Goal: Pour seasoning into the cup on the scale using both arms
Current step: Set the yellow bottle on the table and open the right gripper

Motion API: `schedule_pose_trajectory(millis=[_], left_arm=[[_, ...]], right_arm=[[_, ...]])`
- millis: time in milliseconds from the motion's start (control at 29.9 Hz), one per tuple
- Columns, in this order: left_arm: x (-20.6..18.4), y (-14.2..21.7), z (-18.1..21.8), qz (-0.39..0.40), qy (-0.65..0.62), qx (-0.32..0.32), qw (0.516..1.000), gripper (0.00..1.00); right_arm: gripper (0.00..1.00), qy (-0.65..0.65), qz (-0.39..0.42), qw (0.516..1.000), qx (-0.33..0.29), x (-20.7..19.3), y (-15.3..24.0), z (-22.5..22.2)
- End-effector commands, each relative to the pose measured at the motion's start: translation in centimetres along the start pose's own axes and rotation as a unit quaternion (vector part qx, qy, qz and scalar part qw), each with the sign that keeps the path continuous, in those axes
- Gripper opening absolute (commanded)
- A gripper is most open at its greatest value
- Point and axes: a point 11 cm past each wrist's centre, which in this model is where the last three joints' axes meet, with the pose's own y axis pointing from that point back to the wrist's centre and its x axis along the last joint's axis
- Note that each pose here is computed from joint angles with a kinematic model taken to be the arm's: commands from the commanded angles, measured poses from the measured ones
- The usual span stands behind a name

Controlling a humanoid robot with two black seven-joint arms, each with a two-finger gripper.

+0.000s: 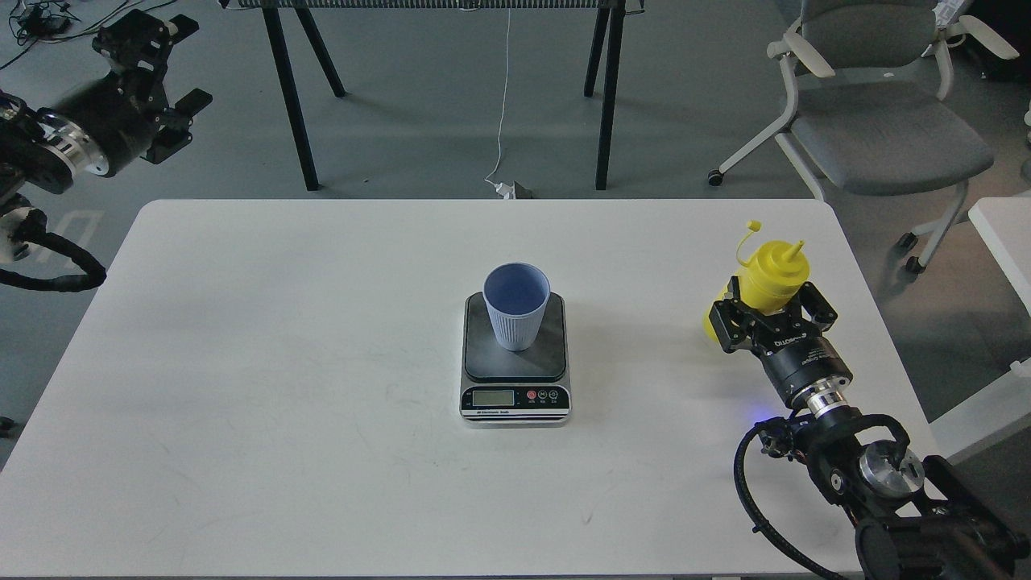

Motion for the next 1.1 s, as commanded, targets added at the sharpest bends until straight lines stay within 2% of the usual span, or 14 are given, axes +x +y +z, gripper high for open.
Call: schedule_pose_trajectory(millis=[0, 301, 769, 936, 1003, 1069], left_arm=[[0.0, -0.1, 0.0, 0.0, 0.0, -0.001, 1.0, 0.99], [-0.2, -0.1, -0.1, -0.002, 0.001, 0.0, 1.0, 0.99], [-0.5, -0.3, -0.1, -0.004, 0.003, -0.001, 1.0, 0.99], [-0.4, -0.3, 0.0, -0.004, 0.002, -0.001, 1.0, 0.99], [-0.4, -0.3, 0.0, -0.003, 0.003, -0.002, 1.0, 0.99], [-0.4, -0.3, 0.1, -0.003, 0.002, -0.002, 1.0, 0.99]], right_arm=[[0.04, 0.001, 0.006, 1.0, -0.001, 0.4, 0.2, 0.0], [0.05, 0.007, 0.024, 1.0, 0.003, 1.5, 0.8, -0.4], [0.23, 0.014, 0.039, 0.999, -0.008, 2.3, 1.1, 0.1], [0.38, 0.024, 0.039, 0.999, -0.014, 2.3, 1.1, 0.2], [0.54, 0.026, 0.039, 0.999, -0.016, 2.3, 1.0, 0.3], [0.55, 0.03, 0.039, 0.999, -0.018, 2.2, 1.0, 0.3]])
